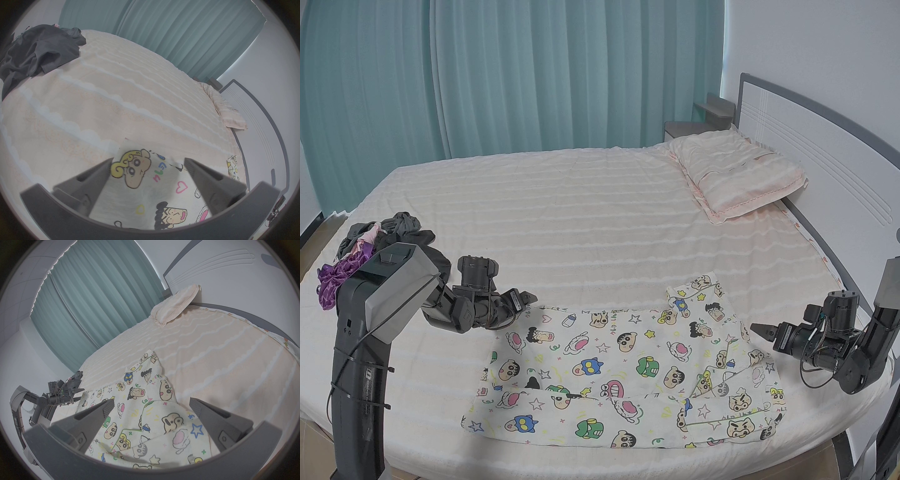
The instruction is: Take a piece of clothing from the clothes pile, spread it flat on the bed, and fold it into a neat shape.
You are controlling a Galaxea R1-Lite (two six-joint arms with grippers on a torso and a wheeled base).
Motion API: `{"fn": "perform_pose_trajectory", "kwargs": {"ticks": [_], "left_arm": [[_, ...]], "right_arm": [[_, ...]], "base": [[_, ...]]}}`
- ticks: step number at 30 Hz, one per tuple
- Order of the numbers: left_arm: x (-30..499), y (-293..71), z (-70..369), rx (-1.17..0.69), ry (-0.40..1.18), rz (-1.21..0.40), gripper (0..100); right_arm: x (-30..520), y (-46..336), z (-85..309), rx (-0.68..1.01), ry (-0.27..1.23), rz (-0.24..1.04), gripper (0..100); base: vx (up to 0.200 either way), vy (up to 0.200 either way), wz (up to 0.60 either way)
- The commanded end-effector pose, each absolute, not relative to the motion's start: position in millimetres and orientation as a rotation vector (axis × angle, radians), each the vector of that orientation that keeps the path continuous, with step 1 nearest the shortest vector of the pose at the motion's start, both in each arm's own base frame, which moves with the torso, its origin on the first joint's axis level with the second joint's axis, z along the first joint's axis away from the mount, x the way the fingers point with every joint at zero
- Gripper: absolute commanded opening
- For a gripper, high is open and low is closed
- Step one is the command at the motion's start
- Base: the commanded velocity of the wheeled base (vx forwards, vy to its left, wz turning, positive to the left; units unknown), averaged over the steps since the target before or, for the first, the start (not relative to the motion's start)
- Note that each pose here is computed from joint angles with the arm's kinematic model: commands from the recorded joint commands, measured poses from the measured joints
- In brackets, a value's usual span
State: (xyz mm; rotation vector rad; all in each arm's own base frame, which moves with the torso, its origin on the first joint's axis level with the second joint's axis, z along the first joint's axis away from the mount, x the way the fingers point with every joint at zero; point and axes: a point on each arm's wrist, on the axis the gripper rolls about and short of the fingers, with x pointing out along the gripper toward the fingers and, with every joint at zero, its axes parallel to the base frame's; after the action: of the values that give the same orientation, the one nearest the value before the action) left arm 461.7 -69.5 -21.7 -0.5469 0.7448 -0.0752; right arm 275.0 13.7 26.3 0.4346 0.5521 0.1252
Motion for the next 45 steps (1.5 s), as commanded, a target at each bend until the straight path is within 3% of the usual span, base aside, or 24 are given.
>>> {"fn": "perform_pose_trajectory", "kwargs": {"ticks": [1,14,24,34,45], "left_arm": [[461,-68,-22,-0.549,0.747,-0.073,0],[453,-65,-14,-0.586,0.755,-0.045,0],[443,-61,-3,-0.583,0.753,-0.029,0],[435,-60,-1,-0.582,0.769,-0.023,0],[429,-60,-5,-0.583,0.772,-0.023,0]], "right_arm": [[281,14,29,0.433,0.532,0.130,100],[364,17,42,0.462,0.579,0.110,100],[423,27,6,0.471,0.682,0.097,100],[452,62,-7,0.453,0.730,0.112,100],[476,68,-3,0.458,0.770,0.067,100]], "base": [[0.000,0.000,0.00],[0.000,0.000,0.00],[0.000,0.000,0.00],[0.000,0.000,0.00],[0.000,0.000,0.00]]}}
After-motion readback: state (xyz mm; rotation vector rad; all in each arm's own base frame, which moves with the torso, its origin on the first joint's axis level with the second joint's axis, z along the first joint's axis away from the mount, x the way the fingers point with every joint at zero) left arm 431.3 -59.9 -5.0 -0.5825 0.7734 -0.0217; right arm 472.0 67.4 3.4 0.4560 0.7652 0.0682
